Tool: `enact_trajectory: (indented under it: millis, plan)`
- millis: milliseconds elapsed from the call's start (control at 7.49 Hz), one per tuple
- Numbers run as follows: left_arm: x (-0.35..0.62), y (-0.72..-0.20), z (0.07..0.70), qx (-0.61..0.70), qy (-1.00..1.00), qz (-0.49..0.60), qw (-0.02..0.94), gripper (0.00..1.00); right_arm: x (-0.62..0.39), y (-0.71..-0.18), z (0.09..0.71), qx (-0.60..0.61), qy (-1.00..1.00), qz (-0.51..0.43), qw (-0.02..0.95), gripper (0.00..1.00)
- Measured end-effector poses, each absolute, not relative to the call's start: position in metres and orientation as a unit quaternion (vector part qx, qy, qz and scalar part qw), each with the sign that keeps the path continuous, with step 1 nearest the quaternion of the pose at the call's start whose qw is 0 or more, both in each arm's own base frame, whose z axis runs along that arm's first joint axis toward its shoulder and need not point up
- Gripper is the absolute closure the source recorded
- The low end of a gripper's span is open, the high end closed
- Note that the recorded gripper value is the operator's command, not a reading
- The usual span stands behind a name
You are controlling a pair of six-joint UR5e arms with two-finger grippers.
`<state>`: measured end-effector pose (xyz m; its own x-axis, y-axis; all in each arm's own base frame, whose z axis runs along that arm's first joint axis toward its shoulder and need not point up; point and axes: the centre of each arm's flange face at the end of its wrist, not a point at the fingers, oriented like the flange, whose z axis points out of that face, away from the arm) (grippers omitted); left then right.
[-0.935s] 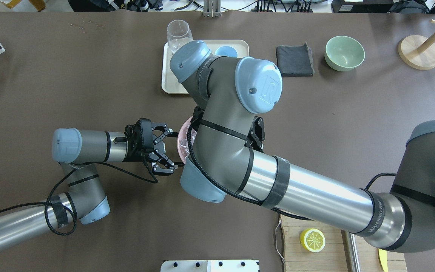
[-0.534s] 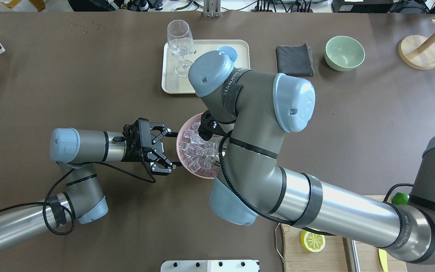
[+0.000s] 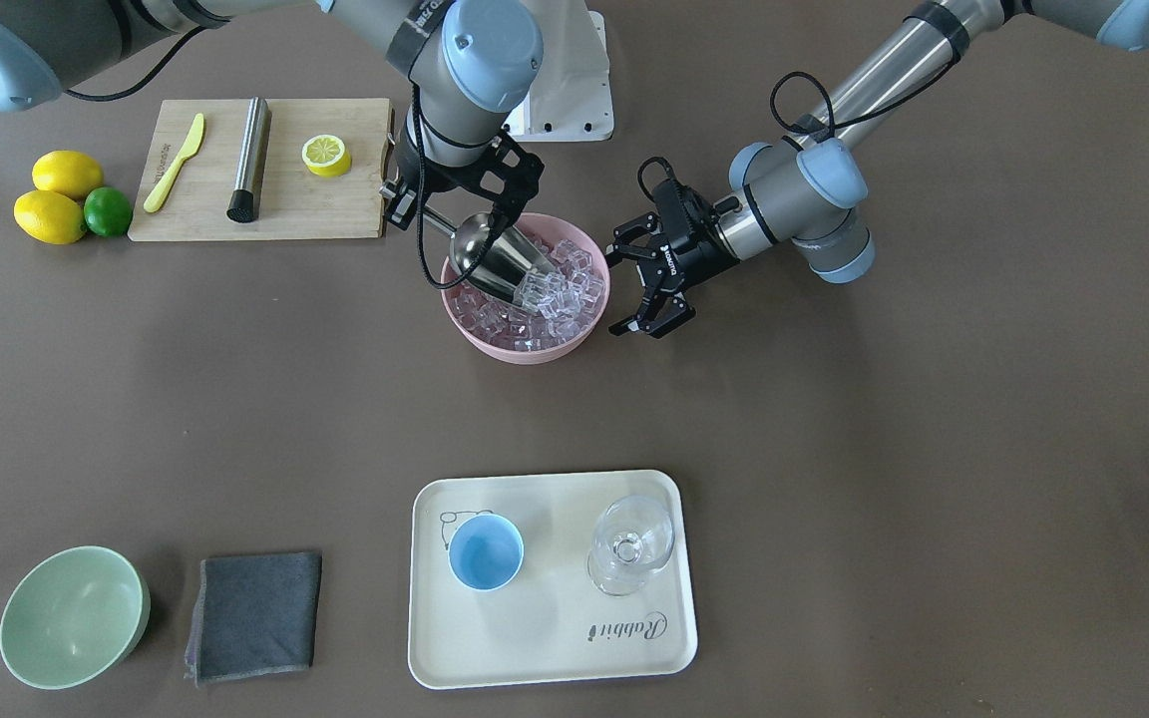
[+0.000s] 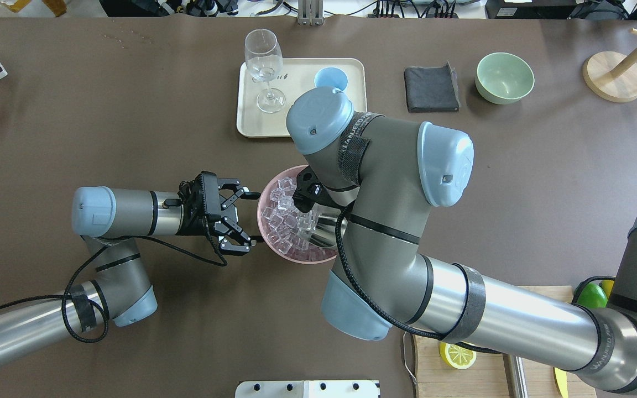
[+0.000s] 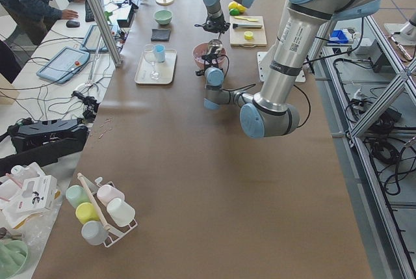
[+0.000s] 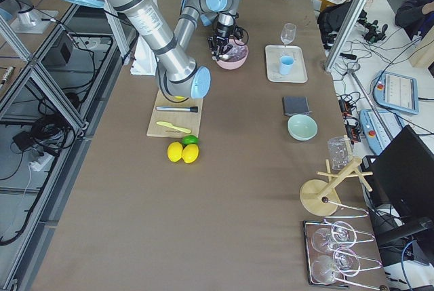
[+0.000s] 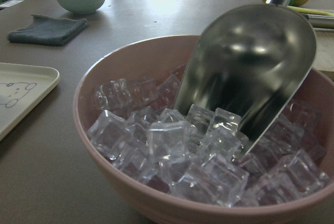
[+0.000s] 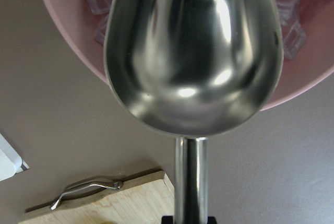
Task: Put ice in cup with scoop
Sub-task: 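Drag the scoop through the ice to fill it, left gripper holding the bowl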
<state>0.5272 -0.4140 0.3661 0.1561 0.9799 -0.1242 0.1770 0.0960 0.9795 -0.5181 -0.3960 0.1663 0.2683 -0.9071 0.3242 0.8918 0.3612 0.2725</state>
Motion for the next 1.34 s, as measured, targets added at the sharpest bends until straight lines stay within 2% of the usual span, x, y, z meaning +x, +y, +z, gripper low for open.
enact_trajectory:
  millis: [1336]
  plan:
    - [0.520, -0.422, 0.371, 0.552, 0.520, 0.383, 0.528, 0.02, -0.535, -0.405, 0.167, 0.077, -0.241, -0.570, 0.782, 1.00]
